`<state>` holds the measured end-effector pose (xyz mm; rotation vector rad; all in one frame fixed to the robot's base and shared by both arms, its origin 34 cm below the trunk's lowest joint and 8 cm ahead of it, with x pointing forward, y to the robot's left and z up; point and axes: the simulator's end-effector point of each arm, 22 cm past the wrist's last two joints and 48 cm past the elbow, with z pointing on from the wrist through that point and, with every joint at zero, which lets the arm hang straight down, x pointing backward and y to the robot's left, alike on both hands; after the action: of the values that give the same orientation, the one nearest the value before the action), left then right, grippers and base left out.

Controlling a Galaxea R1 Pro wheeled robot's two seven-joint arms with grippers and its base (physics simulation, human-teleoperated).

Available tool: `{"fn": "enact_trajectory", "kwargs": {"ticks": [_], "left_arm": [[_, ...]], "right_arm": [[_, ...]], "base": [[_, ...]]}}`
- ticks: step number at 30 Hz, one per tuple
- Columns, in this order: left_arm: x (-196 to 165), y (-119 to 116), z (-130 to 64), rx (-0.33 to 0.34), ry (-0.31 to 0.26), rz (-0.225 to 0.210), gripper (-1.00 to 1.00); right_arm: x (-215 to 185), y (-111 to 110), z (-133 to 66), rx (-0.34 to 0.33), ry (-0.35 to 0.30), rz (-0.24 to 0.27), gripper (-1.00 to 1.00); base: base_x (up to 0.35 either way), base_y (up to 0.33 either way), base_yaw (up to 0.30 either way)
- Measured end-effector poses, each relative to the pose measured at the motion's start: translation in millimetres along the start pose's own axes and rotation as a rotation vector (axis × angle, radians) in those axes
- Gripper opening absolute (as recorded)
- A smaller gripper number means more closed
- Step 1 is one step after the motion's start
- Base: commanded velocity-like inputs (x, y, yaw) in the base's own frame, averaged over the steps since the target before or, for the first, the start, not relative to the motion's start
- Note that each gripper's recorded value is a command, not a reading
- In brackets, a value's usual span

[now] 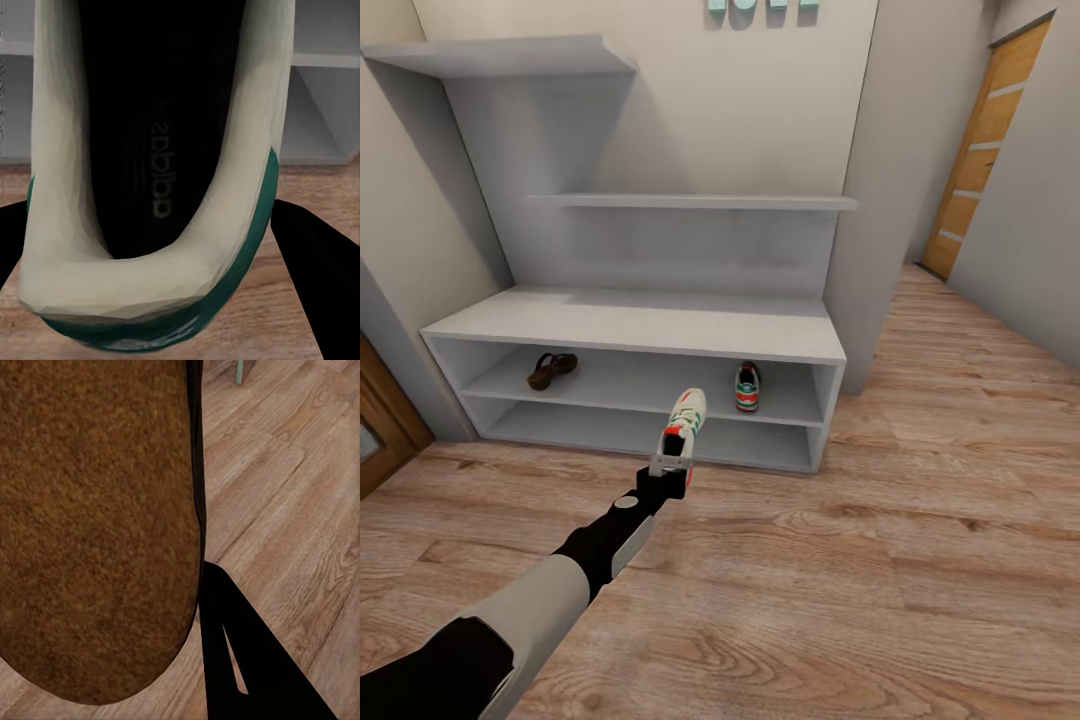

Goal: Pick up the two gym shoes and the two sandals from the corridor floor and place them onto the hallstand (shoe rack) in the corridor, making sure they are on the rack and not on the floor. Arrange them so the two gym shoes are next to each other and the two sandals are next to each other.

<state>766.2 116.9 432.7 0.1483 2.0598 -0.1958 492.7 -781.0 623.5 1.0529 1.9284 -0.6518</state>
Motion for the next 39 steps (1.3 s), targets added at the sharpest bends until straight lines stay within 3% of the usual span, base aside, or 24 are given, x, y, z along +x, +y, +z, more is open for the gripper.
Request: {"fn": "enact_trajectory", "kwargs": {"ticks": [17,26,39], "left_arm": [[0.5,1.5,-0.1,-0.002,-0.001,0.009,-1.0],[28.4,3.4,10.6,-0.001,0.041,0.0,-1.0],[32.5,3.6,12.0,-0.001,0.046,0.0,-1.0]], "right_arm": [[-0.1,-0.9,0.0,0.003,0.0,-0.001,-1.0],[14.3,4.5,11.6,0.02,0.023,-0.032,-1.0],[16.2,4.8,13.2,0.024,0.025,-0.037,-1.0]], "base": [[0.0,0.0,0.0],[0.0,0.0,0.0],[0.092,0.0,0.0]]}}
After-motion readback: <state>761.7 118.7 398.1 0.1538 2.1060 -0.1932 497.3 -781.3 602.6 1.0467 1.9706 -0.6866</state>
